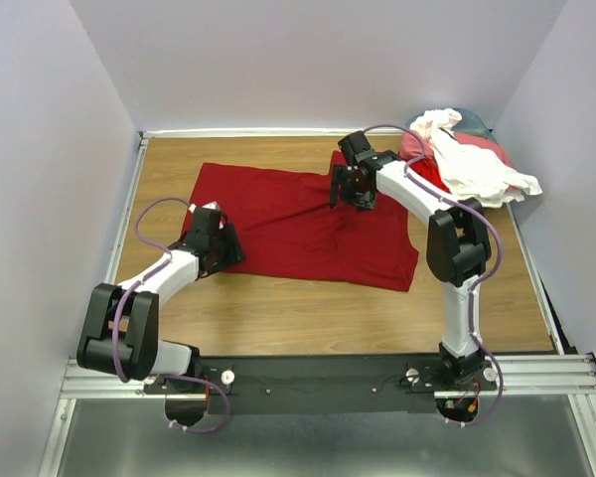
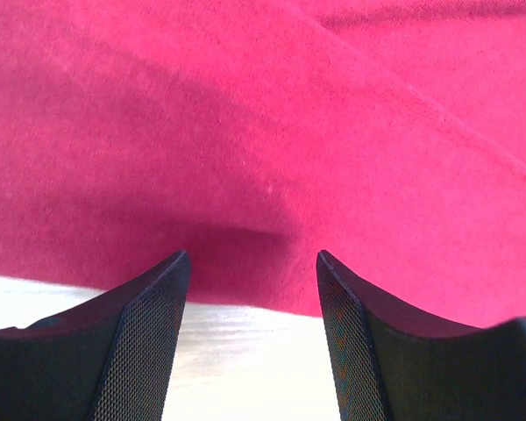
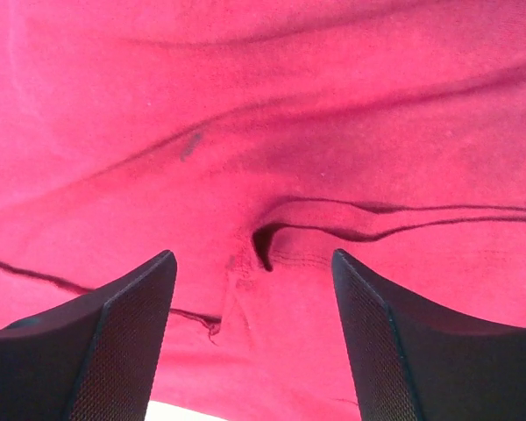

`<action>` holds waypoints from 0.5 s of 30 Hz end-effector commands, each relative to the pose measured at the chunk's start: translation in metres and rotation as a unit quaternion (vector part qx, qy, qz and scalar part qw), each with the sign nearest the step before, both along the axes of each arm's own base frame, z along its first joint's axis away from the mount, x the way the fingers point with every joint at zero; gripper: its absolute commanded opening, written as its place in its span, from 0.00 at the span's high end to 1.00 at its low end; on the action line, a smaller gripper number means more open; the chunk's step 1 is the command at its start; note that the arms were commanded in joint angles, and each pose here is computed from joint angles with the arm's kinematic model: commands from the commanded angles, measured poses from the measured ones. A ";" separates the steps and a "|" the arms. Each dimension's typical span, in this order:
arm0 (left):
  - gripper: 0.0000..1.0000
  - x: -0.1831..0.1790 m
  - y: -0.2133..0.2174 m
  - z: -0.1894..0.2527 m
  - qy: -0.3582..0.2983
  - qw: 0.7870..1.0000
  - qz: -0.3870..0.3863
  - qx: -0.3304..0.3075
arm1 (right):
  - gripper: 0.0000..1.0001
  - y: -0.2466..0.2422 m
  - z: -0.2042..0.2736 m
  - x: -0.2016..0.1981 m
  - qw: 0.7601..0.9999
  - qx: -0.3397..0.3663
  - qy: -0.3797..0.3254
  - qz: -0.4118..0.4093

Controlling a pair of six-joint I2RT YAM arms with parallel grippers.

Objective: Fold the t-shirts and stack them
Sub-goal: Fold the tshirt

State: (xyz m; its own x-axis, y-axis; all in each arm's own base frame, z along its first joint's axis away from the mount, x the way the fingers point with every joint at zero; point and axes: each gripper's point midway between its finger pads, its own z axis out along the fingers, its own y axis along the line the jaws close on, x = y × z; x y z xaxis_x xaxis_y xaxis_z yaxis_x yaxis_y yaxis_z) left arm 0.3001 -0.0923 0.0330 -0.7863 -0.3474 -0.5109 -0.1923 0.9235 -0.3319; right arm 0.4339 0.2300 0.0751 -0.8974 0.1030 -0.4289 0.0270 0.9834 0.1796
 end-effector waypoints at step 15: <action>0.31 0.088 -0.030 0.034 -0.067 0.997 -0.021 -0.034 | 0.10 -0.060 -0.031 -0.092 0.997 -0.015 0.048 -0.058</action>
State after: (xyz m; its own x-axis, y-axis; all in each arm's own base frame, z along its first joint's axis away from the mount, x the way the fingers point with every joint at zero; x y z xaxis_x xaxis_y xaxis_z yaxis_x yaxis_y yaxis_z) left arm 0.3783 -0.1103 0.0805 -0.7166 -0.3588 -0.5981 -0.1381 0.9135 -0.3826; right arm 0.3504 0.1754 0.0611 -0.9223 0.1440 -0.3586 0.1086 0.9872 0.1171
